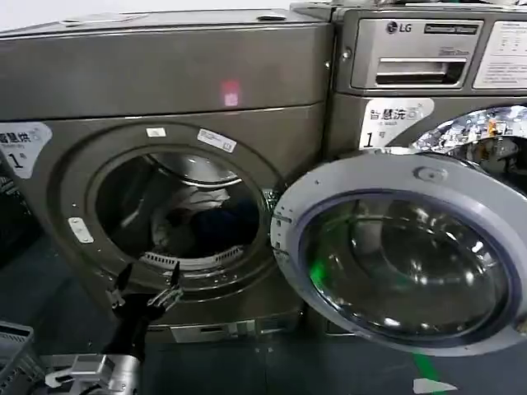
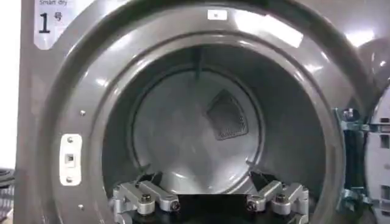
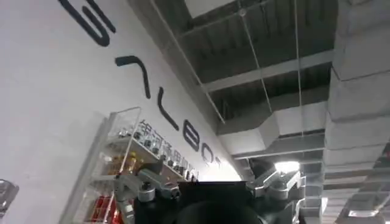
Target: Grasp the clothes from the dryer.
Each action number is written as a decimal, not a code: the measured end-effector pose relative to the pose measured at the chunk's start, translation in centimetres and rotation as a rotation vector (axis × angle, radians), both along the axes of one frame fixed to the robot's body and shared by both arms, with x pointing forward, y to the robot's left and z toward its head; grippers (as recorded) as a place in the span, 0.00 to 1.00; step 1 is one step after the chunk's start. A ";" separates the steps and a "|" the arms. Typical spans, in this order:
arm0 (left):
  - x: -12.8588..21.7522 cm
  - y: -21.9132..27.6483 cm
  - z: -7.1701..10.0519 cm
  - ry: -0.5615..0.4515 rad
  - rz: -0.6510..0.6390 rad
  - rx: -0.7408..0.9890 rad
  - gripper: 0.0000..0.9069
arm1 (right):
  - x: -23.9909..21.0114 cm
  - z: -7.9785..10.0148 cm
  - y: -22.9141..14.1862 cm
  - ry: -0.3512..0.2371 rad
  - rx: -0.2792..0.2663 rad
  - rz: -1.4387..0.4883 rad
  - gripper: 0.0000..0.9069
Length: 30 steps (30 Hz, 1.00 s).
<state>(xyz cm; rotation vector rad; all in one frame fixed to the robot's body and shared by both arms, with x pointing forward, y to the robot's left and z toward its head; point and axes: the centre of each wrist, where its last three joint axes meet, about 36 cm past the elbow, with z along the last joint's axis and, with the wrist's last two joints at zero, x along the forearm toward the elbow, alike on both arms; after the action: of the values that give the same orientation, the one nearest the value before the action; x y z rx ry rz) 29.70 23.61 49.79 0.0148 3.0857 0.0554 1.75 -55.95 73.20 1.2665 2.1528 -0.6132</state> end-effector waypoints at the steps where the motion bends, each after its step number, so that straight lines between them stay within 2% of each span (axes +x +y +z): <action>1: 0.0 0.0 0.0 0.000 0.000 0.000 1.00 | 0.0 0.0 0.0 -0.001 -0.001 -0.001 1.00; 30: 0.0 0.1 0.2 0.002 0.014 -0.007 1.00 | -0.4 -0.2 -0.5 -0.020 0.009 -0.022 1.00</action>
<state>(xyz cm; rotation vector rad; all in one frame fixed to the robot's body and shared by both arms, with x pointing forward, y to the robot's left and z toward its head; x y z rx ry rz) 29.67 23.73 49.95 -0.0064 3.0880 0.0458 1.35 -56.43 73.03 1.2977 2.1306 -0.5984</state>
